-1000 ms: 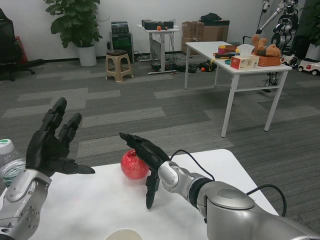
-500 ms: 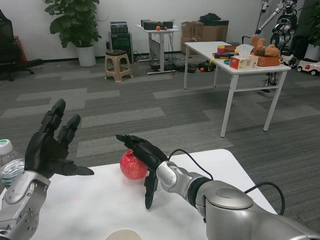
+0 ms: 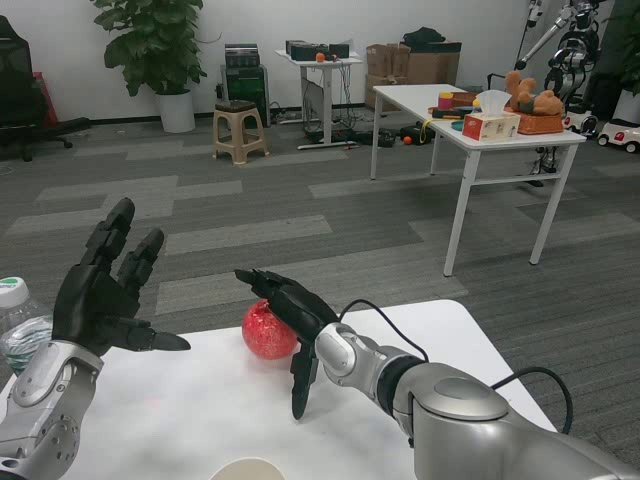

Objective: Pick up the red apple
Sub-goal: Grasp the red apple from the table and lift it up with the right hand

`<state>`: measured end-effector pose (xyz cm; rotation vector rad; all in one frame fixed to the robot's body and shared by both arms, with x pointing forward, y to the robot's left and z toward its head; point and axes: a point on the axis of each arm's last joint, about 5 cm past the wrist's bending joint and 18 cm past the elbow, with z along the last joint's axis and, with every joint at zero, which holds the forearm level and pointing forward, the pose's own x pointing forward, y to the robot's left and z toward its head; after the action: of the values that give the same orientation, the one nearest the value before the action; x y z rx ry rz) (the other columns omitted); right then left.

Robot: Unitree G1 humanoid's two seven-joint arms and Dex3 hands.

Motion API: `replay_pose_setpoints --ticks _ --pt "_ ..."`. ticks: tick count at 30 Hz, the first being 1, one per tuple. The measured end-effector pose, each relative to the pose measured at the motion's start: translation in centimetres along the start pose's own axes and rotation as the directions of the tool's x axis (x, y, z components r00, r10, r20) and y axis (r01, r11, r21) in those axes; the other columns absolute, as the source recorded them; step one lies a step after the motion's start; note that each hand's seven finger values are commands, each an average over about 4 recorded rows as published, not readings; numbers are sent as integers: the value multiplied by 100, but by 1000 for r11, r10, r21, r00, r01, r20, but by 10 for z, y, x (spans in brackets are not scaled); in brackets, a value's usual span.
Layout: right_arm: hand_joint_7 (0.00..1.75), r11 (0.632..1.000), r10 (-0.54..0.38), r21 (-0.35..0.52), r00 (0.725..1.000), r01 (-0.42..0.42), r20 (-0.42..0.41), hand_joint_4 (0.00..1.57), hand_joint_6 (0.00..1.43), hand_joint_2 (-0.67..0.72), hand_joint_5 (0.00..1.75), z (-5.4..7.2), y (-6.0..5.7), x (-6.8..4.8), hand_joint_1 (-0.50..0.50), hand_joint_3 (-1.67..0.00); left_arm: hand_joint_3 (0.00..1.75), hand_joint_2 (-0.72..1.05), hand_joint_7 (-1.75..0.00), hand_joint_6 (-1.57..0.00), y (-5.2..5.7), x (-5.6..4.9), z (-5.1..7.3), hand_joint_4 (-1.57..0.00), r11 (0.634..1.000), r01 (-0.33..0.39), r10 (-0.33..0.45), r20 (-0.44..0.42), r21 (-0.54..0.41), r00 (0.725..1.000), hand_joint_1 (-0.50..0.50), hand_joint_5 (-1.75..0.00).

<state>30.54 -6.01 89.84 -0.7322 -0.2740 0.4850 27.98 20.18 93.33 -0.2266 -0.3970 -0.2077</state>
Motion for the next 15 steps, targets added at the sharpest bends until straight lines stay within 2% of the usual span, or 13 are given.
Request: replay_pose_setpoints --ticks 2,6,9,11,13,15 --pt "21 1000 0 0 1000 0 0 2 0 31 0 0 0 0 -50 0 0 -2 0 0 0 0 0 0 1000 0 0 0 0 1000 -50 -31" --pt "21 1000 -2 0 1000 2 -3 3 0 27 0 0 0 0 -48 0 0 -2 0 0 0 0 0 0 1000 0 0 -1 0 1000 -50 -31" --pt "26 1000 -3 1 1000 3 -5 4 1 20 2 -1 0 0 -49 0 0 -2 0 0 0 -1 -1 0 1000 -2 2 -3 0 1000 -50 -31" --pt "38 1000 -3 2 1000 3 -6 8 5 14 17 -1 0 0 -47 0 0 -2 0 0 0 -2 -1 0 1000 -3 3 -4 0 1000 -50 -28" --pt "56 1000 1 5 1000 -1 -9 11 11 6 39 -1 -1 0 -44 0 0 -2 0 0 1 -2 -1 0 1000 -4 4 -4 -1 1000 -50 -23" --pt "77 1000 7 8 1000 -7 -12 13 19 0 53 -1 -1 0 -42 0 0 -2 0 0 1 -2 -1 0 1000 -5 5 -4 -1 1000 -50 -21"
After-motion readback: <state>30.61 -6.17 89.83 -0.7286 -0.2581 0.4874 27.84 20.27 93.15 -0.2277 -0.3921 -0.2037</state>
